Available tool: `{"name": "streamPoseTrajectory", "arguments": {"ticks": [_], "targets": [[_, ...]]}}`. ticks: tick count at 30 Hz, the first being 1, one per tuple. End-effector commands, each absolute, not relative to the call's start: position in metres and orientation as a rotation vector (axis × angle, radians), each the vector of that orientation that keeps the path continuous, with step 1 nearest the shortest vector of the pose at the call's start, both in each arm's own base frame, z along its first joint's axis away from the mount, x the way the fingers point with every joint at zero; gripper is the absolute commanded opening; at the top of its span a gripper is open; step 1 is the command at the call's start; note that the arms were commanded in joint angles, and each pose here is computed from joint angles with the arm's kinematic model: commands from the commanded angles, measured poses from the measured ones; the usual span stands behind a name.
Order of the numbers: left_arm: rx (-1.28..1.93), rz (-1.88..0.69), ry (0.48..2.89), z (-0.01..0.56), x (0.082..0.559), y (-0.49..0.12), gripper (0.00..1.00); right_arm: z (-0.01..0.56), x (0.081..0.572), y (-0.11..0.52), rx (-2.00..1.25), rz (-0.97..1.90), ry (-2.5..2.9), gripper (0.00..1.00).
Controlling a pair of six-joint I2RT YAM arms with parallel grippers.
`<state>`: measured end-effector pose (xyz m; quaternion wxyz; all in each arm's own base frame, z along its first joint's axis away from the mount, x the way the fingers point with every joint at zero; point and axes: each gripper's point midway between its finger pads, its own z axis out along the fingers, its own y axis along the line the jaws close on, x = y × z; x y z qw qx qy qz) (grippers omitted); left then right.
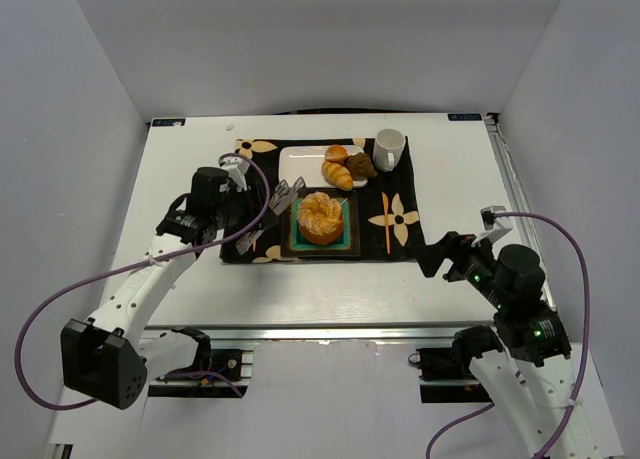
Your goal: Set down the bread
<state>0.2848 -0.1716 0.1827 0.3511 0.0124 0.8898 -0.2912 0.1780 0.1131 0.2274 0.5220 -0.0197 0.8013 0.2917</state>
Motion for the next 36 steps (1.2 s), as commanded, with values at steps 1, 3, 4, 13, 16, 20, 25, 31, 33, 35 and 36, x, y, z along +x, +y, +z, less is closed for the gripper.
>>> {"name": "streamPoseTrajectory", "arguments": {"ticks": [1, 3, 4, 13, 16, 20, 25, 31, 33, 35, 36], "targets": [[0.047, -0.673, 2.204, 0.227, 0.294, -0.161, 0.56, 0.237, 0.181, 0.117, -0.062, 0.723, 1.87, 0.89], [0.042, -0.636, 2.186, 0.238, 0.297, -0.156, 0.55, 0.236, 0.181, 0.118, -0.066, 0.724, 1.872, 0.89], [0.03, -0.602, 2.153, 0.252, 0.304, -0.152, 0.55, 0.235, 0.181, 0.117, -0.063, 0.724, 1.875, 0.89], [-0.061, -0.204, 2.035, 0.301, 0.36, -0.098, 0.54, 0.234, 0.183, 0.122, -0.087, 0.741, 1.876, 0.89], [-0.092, -0.12, 2.025, 0.305, 0.389, -0.075, 0.54, 0.233, 0.187, 0.122, -0.105, 0.726, 1.881, 0.89], [-0.161, -0.064, 1.979, 0.309, 0.428, -0.037, 0.52, 0.235, 0.195, 0.125, -0.137, 0.711, 1.878, 0.89], [-0.21, -0.01, 1.95, 0.291, 0.473, 0.008, 0.52, 0.252, 0.207, 0.128, -0.175, 0.694, 1.829, 0.89], [-0.227, 0.036, 2.022, 0.235, 0.509, 0.043, 0.52, 0.284, 0.216, 0.124, -0.19, 0.648, 1.745, 0.89], [-0.239, 0.018, 2.047, 0.211, 0.522, 0.048, 0.51, 0.289, 0.218, 0.121, -0.176, 0.628, 1.74, 0.89], [-0.261, 0.02, 2.063, 0.189, 0.531, 0.058, 0.51, 0.3, 0.215, 0.113, -0.156, 0.594, 1.712, 0.89], [-0.264, 0.015, 2.066, 0.184, 0.534, 0.061, 0.5, 0.305, 0.217, 0.103, -0.111, 0.544, 1.693, 0.89]]}}
